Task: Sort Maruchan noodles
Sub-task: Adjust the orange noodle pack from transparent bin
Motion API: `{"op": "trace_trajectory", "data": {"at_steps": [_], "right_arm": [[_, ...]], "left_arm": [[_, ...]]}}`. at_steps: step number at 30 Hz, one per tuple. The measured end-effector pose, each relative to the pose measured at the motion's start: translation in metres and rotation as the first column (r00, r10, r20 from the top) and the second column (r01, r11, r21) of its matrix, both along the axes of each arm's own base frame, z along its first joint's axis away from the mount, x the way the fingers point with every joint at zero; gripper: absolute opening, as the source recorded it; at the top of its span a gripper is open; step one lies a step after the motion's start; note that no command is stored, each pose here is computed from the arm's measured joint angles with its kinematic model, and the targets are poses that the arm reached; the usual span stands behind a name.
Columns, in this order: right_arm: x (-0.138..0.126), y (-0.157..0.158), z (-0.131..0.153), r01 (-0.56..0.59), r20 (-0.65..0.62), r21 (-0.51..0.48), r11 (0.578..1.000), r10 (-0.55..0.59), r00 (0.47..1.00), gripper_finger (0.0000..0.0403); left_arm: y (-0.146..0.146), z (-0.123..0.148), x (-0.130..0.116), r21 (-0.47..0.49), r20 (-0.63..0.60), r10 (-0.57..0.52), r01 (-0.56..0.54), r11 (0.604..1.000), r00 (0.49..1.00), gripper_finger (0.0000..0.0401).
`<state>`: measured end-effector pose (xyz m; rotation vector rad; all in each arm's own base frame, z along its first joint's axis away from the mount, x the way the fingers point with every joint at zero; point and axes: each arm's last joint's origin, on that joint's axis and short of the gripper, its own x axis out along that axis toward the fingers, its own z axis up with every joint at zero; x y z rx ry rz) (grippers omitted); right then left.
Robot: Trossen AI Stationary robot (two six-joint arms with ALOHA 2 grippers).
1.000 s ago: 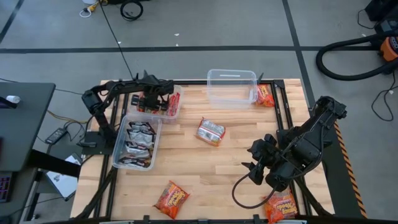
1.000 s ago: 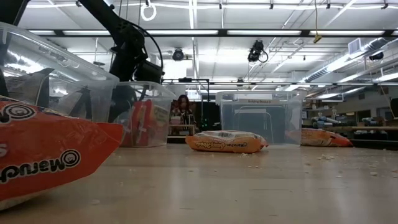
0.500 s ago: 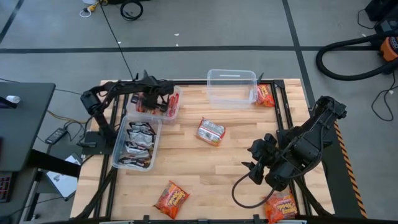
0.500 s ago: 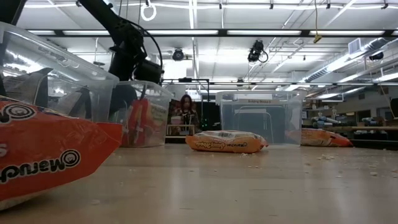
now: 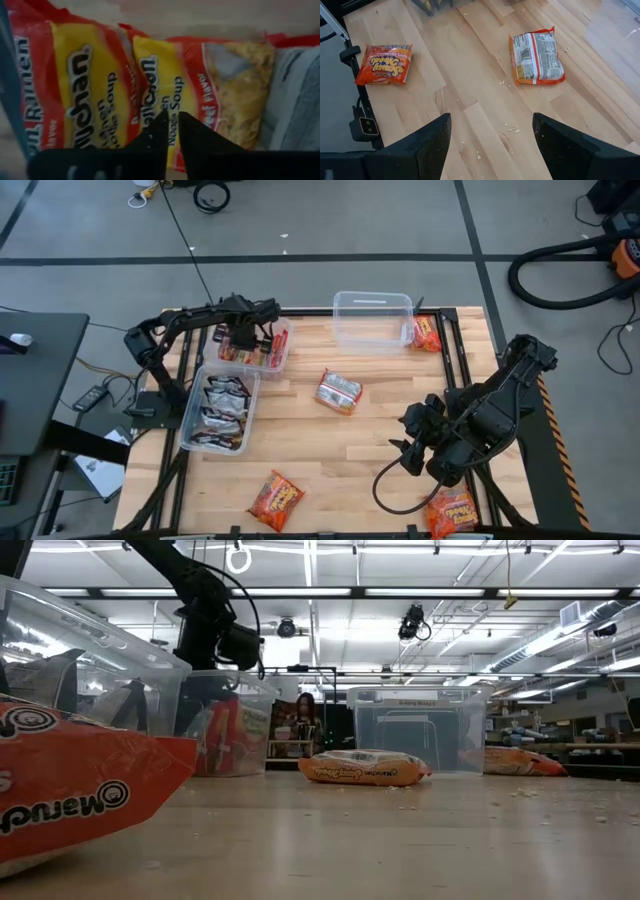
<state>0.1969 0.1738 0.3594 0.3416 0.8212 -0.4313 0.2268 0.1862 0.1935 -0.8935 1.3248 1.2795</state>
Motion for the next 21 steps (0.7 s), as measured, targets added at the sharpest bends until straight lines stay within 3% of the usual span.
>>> {"op": "trace_trajectory", "data": {"at_steps": [6, 12, 17, 21], "right_arm": [[0.000, 0.000, 0.000, 0.008, 0.005, 0.004, 1.000, -0.008, 1.000, 0.0284], [0.002, -0.002, 0.000, 0.036, 0.021, 0.009, 0.999, -0.037, 0.999, 0.0284], [0.002, -0.001, 0.000, 0.038, 0.022, 0.015, 0.999, -0.038, 0.999, 0.0284], [0.003, -0.002, 0.000, 0.045, 0.020, 0.020, 0.999, -0.045, 0.999, 0.0284]], "left_arm": [[0.009, -0.004, -0.005, -0.038, 0.029, 0.052, -0.051, 0.998, 0.998, 0.0122], [0.019, -0.020, -0.013, -0.115, -0.041, 0.113, -0.117, 0.986, 0.993, 0.0185], [0.027, -0.022, -0.015, -0.100, -0.016, 0.092, -0.093, 0.991, 0.996, 0.0197], [0.033, -0.027, -0.020, -0.126, 0.016, 0.101, -0.098, 0.987, 0.995, 0.0185]]}}
